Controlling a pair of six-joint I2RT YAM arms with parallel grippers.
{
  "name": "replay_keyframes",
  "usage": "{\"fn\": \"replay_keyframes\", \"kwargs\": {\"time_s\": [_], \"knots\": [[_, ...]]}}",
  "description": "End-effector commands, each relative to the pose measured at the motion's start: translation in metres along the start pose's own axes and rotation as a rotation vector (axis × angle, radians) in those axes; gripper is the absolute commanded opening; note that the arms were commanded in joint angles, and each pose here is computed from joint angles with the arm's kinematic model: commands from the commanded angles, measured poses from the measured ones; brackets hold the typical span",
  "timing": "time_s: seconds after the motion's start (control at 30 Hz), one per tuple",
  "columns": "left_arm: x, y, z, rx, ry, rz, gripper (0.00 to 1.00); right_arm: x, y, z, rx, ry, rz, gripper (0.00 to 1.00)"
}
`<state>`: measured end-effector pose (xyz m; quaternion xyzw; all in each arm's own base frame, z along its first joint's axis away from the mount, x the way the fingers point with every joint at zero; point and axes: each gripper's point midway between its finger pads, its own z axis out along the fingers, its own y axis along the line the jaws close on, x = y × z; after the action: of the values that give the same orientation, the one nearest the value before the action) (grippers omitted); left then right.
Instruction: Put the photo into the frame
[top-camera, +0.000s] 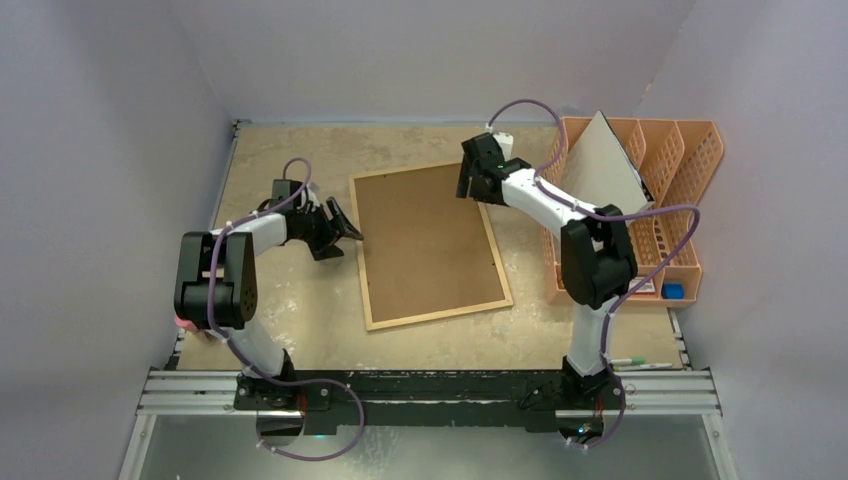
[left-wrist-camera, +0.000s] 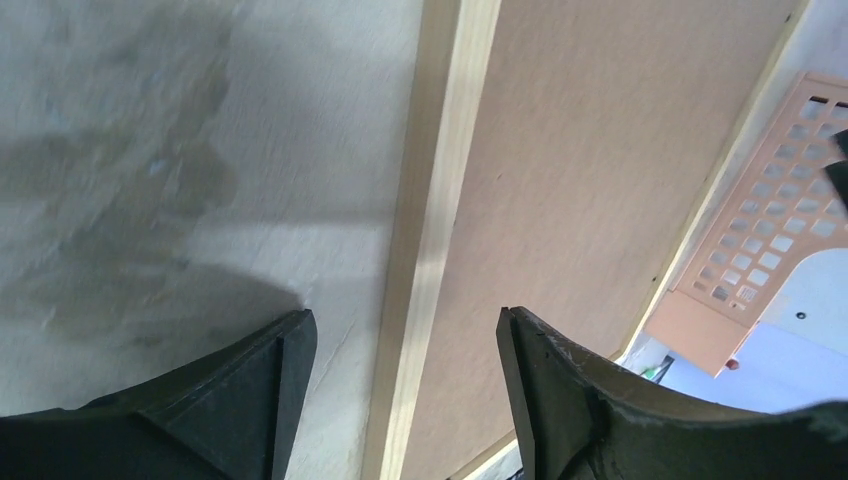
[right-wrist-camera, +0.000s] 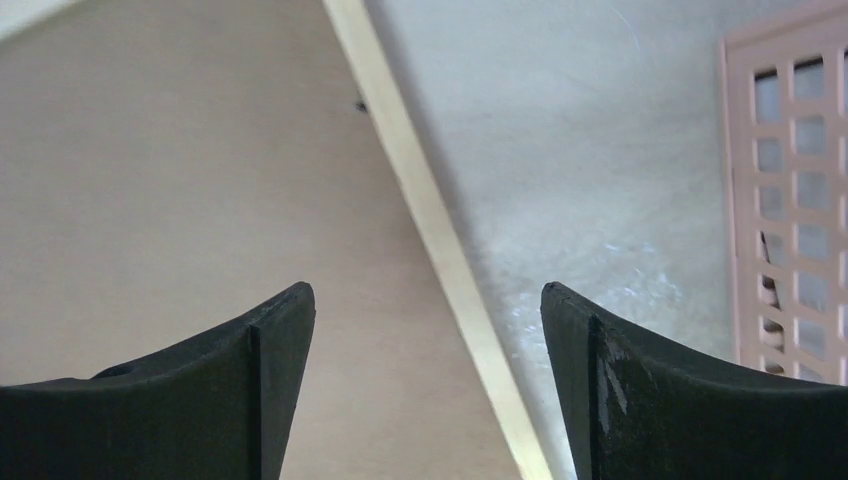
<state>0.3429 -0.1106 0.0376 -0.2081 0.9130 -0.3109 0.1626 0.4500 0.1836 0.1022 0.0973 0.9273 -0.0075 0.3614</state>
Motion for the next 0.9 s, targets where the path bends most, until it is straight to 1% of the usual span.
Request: {"fn": "replay_keyframes", "kwargs": {"time_s": [0.0,0.1,0.3,0.57,0.7,0.77,0.87], "knots": [[-0.030,-0.010,0.015,0.011,-0.043,0.062,0.71,0.024,0.001,0.000,-0.028,0.096,-0.025,0.86],[-0.047,-0.004,0.025,-0.039,-0.063,0.081,0.71,0.039,0.000,0.012,-0.019,0.148,-0.056,0.87],[-0.075,-0.008,0.039,-0.054,-0.086,0.097,0.69,0.063,-0.013,0.024,0.008,0.229,-0.053,0.87],[-0.090,-0.010,0.050,-0.051,-0.108,0.083,0.69,0.087,-0.026,0.028,0.041,0.289,-0.073,0.87],[-0.093,-0.017,0.057,-0.005,-0.086,0.075,0.67,0.100,-0.020,0.019,-0.040,0.334,-0.090,0.87],[-0.094,-0.026,0.062,0.044,-0.066,0.084,0.62,0.106,-0.012,0.011,-0.120,0.356,-0.107,0.86],[-0.096,-0.036,0.072,0.078,-0.036,0.125,0.59,0.112,-0.003,-0.003,-0.231,0.362,-0.131,0.83]]}}
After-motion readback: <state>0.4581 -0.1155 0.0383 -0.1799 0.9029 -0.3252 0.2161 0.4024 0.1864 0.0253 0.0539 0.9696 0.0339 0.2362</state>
